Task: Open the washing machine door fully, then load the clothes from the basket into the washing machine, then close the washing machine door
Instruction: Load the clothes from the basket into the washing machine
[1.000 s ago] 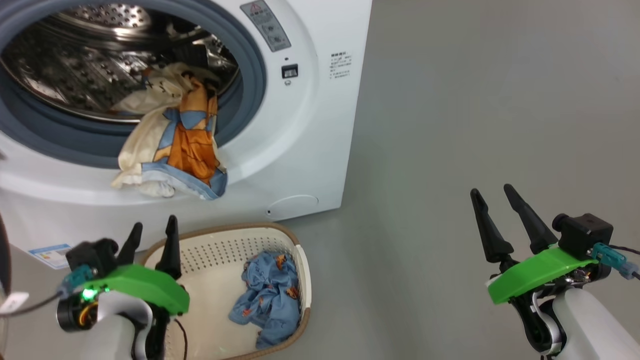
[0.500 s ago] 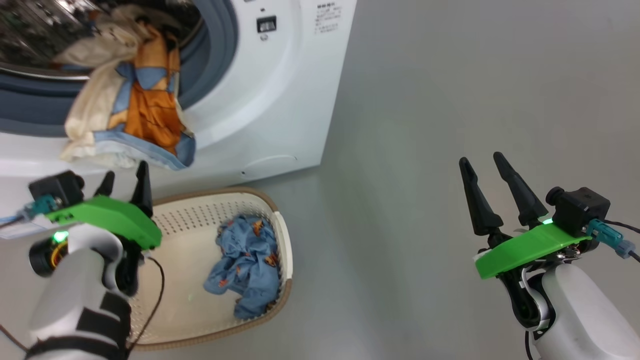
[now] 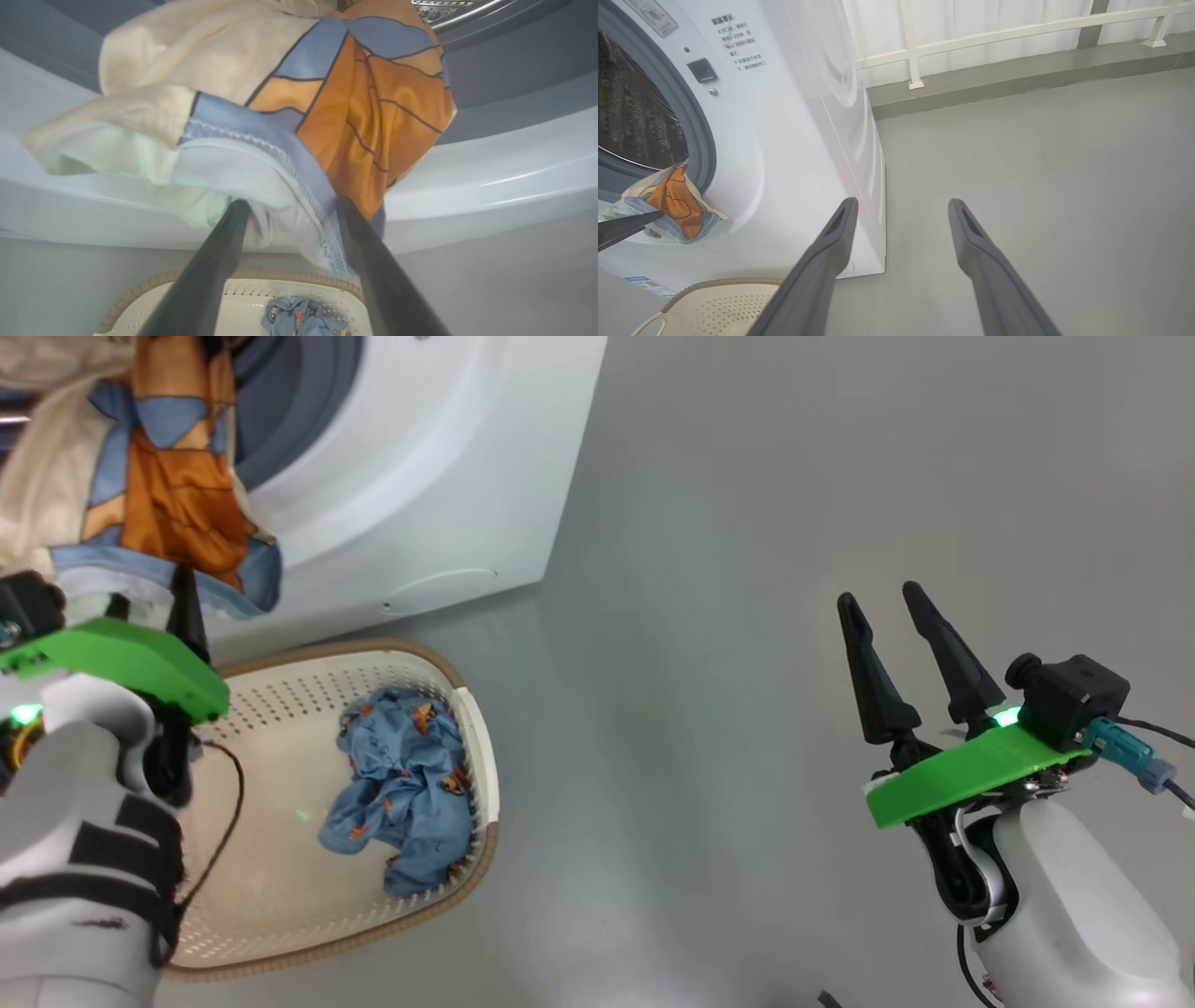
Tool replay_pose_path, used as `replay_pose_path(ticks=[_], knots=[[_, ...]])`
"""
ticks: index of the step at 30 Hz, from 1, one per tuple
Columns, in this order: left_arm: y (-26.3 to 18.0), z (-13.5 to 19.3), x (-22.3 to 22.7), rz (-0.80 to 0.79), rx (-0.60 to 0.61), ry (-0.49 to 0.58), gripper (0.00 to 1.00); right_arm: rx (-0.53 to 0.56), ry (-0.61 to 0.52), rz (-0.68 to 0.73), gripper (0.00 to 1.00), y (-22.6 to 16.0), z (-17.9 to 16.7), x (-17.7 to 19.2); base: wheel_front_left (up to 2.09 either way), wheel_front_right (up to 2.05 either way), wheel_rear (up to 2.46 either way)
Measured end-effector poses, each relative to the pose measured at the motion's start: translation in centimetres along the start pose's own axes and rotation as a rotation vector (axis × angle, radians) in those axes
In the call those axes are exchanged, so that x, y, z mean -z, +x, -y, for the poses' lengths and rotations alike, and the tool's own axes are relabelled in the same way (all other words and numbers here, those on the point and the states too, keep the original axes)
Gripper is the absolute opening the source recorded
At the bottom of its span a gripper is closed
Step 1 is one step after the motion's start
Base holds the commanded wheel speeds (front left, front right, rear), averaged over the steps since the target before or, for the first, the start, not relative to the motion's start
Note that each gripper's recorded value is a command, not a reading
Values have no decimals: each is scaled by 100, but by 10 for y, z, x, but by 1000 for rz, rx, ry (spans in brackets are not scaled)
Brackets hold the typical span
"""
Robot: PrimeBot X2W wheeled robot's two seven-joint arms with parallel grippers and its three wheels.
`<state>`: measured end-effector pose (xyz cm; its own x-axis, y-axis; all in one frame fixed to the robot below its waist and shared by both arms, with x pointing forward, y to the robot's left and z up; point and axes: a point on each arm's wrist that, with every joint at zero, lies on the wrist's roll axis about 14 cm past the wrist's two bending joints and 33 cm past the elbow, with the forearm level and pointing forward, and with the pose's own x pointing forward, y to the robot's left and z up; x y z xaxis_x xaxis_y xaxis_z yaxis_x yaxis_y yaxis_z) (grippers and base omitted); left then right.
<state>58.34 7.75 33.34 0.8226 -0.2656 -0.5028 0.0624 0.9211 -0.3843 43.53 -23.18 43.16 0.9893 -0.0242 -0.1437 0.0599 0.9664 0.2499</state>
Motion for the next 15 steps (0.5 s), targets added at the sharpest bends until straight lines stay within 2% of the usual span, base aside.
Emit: replay_pose_path(ticks=[13,14,15], knots=[[38,4,-4,8,11,42,100,39,0,-31,100,8,10,15,0,0,0],[39,5,-7,20,12,41,40,39,-1,-29,100,9,10,14,0,0,0],[39,5,-9,30,15,41,0,37,-1,-25,100,11,10,13,0,0,0]])
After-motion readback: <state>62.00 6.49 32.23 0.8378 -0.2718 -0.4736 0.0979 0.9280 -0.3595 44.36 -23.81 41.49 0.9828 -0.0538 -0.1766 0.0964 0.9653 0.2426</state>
